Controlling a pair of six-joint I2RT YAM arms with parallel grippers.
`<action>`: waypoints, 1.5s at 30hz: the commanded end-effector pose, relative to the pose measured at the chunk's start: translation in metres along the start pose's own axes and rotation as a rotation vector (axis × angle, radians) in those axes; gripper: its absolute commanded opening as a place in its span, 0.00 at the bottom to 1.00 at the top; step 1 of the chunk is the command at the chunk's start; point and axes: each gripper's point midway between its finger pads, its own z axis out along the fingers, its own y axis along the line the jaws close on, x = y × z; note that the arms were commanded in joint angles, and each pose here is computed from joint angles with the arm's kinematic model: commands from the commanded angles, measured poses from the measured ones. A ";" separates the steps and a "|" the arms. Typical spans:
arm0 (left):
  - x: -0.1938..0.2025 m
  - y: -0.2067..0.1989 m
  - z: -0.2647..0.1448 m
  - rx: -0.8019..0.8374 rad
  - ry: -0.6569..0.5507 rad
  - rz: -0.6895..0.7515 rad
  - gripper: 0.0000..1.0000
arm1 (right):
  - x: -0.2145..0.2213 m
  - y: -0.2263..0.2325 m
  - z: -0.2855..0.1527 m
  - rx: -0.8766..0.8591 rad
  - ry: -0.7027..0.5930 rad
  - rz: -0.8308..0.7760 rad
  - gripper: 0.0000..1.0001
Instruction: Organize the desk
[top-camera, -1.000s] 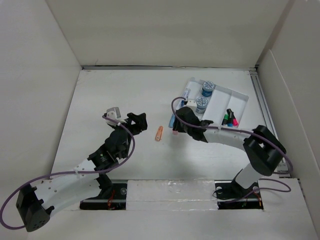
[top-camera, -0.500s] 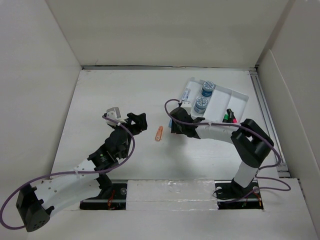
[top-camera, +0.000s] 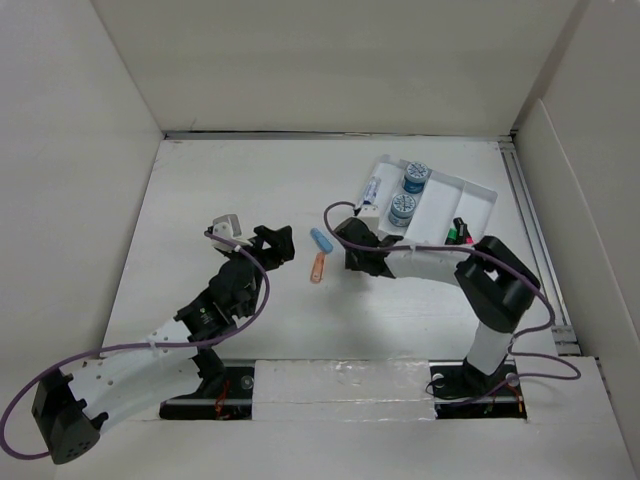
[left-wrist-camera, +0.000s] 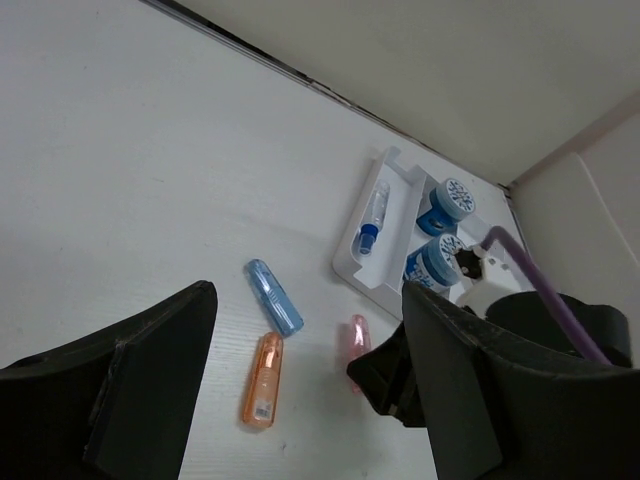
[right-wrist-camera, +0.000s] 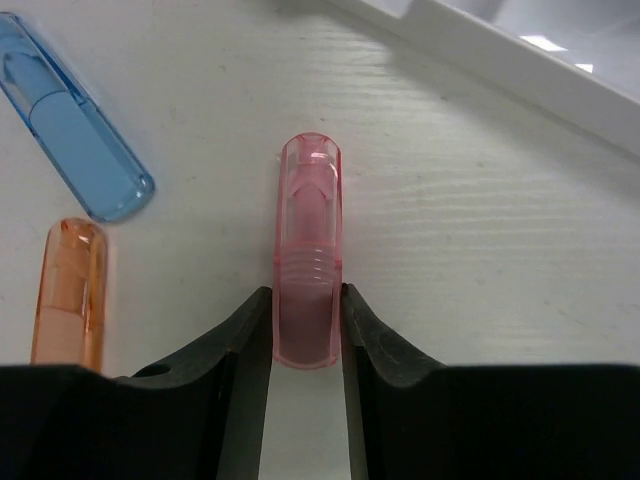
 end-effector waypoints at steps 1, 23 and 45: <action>-0.002 -0.008 0.000 0.035 -0.004 -0.011 0.71 | -0.042 -0.008 -0.032 -0.020 -0.131 0.091 0.07; 0.088 -0.022 0.047 -0.026 0.268 0.230 0.46 | -0.125 -0.176 -0.001 0.010 -0.248 0.581 0.33; 0.181 0.010 0.043 -0.178 0.573 0.444 0.45 | -0.138 -0.092 -0.245 -0.600 -0.859 0.419 0.25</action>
